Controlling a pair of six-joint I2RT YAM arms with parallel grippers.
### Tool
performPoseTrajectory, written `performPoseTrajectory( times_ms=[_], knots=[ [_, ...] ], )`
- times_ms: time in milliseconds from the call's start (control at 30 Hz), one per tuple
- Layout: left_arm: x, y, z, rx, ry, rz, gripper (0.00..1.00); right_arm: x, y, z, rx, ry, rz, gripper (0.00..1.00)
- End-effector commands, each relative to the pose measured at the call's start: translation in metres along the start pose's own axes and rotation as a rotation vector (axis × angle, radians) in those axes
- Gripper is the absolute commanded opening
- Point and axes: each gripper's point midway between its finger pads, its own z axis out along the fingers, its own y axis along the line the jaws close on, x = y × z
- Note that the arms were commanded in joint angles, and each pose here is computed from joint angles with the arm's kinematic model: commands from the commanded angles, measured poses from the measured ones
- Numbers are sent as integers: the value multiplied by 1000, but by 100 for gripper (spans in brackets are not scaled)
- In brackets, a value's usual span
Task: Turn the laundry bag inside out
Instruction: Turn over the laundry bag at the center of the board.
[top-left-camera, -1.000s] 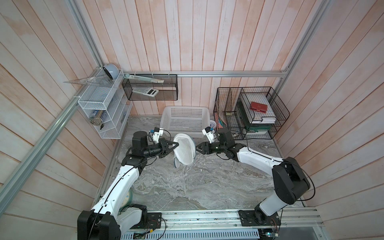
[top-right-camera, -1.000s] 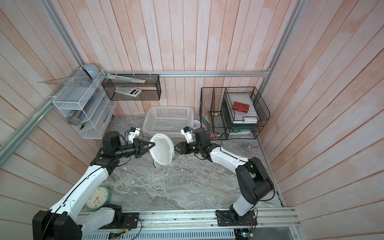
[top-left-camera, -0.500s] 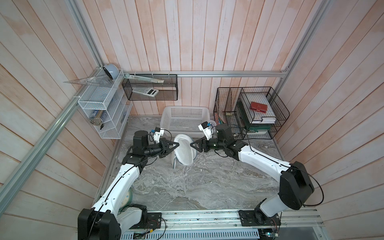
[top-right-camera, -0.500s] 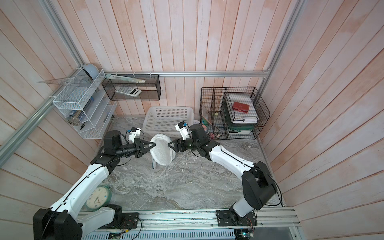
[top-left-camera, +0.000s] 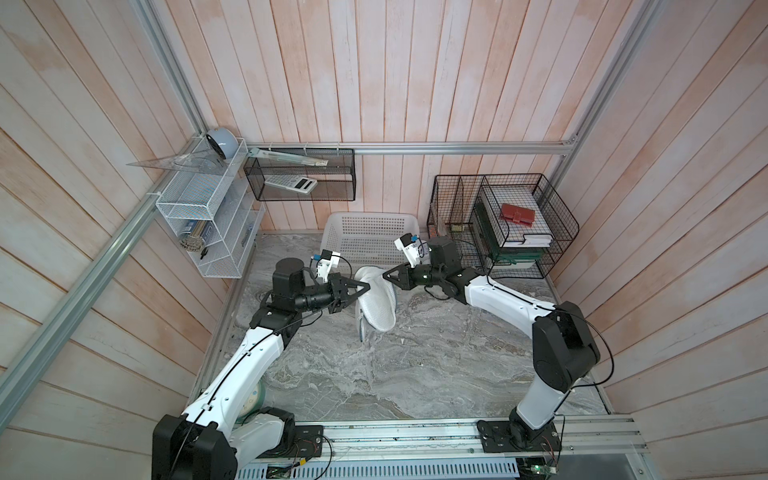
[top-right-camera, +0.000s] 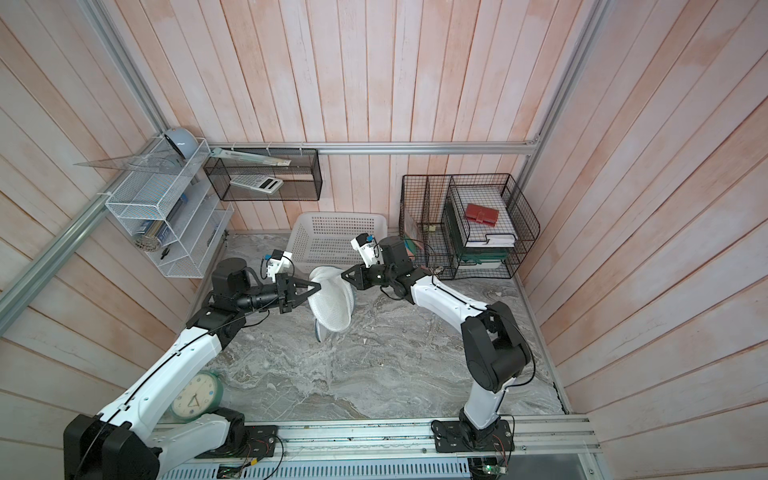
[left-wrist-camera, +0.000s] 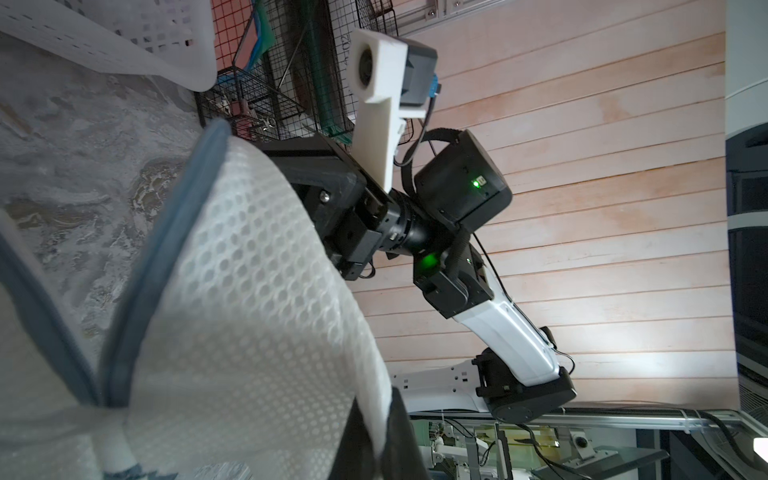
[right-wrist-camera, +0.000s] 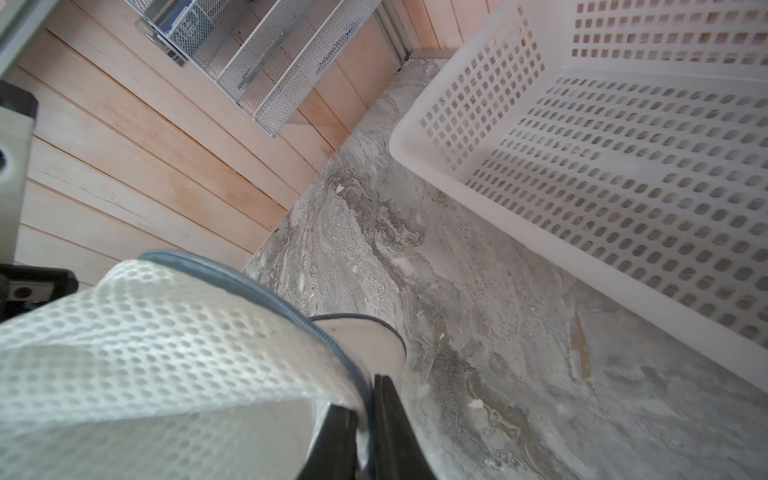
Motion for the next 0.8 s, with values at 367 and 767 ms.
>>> performPoseTrajectory(
  times_ms=[367, 767],
  knots=[
    [-14, -44, 4, 122, -37, 194, 0, 36, 8, 0, -224, 48, 233, 19],
    [-22, 19, 20, -11, -72, 207, 0, -6, 43, -61, -402, -160, 324, 9]
  ],
)
